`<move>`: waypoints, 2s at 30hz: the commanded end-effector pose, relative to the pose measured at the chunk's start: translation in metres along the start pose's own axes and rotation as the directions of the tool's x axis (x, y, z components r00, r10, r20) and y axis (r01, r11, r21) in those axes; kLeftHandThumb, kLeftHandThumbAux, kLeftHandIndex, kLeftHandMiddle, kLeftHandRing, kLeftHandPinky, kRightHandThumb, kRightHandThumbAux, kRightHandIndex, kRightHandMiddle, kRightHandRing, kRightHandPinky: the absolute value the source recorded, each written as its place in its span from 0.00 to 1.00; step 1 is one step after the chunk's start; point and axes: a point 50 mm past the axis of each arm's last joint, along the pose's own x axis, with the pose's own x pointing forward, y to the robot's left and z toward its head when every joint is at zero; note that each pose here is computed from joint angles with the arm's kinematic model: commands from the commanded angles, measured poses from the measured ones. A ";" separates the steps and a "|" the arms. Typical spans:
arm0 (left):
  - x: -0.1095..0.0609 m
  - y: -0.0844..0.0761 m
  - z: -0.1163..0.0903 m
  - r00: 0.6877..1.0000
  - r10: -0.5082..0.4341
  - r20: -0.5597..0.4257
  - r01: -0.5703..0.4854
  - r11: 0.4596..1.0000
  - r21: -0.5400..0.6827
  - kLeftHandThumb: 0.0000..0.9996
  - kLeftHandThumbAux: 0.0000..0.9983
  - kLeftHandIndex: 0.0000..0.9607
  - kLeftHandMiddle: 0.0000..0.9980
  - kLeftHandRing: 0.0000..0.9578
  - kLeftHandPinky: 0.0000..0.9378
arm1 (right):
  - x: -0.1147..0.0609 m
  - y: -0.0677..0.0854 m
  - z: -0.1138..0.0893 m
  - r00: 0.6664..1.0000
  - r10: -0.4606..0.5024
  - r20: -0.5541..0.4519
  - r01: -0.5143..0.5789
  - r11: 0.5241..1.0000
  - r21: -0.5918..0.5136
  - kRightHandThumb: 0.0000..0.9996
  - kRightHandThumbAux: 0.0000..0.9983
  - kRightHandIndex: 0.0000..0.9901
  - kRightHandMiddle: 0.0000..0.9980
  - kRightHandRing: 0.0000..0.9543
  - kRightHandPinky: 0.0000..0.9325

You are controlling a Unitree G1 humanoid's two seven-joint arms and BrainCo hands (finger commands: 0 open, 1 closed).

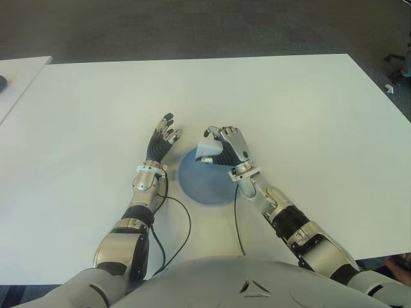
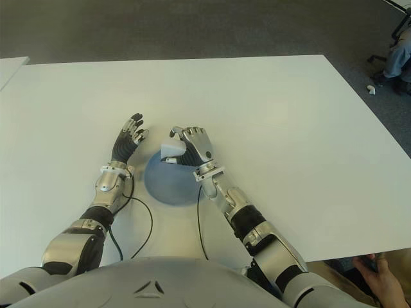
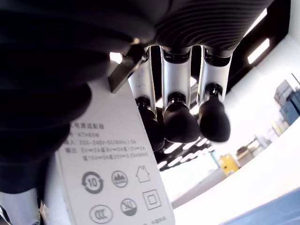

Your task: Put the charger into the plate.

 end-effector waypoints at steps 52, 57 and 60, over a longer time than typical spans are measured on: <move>-0.036 -0.008 -0.054 0.923 -0.045 -0.383 0.022 0.998 -0.063 0.00 0.64 0.09 0.05 0.01 0.01 | -0.012 -0.009 -0.009 0.989 0.143 0.024 -0.142 0.990 -0.015 0.22 0.21 0.00 0.00 0.00 0.00; -0.037 -0.008 -0.055 0.923 -0.047 -0.383 0.021 0.997 -0.071 0.00 0.63 0.10 0.06 0.02 0.03 | -0.005 -0.016 -0.019 0.996 0.019 -0.082 -0.016 0.999 0.032 0.19 0.27 0.00 0.00 0.00 0.00; -0.038 -0.008 -0.056 0.920 -0.045 -0.389 0.016 0.997 -0.077 0.00 0.63 0.10 0.06 0.03 0.03 | -0.002 -0.020 -0.025 0.990 -0.035 -0.134 0.045 0.996 0.072 0.18 0.31 0.00 0.00 0.00 0.00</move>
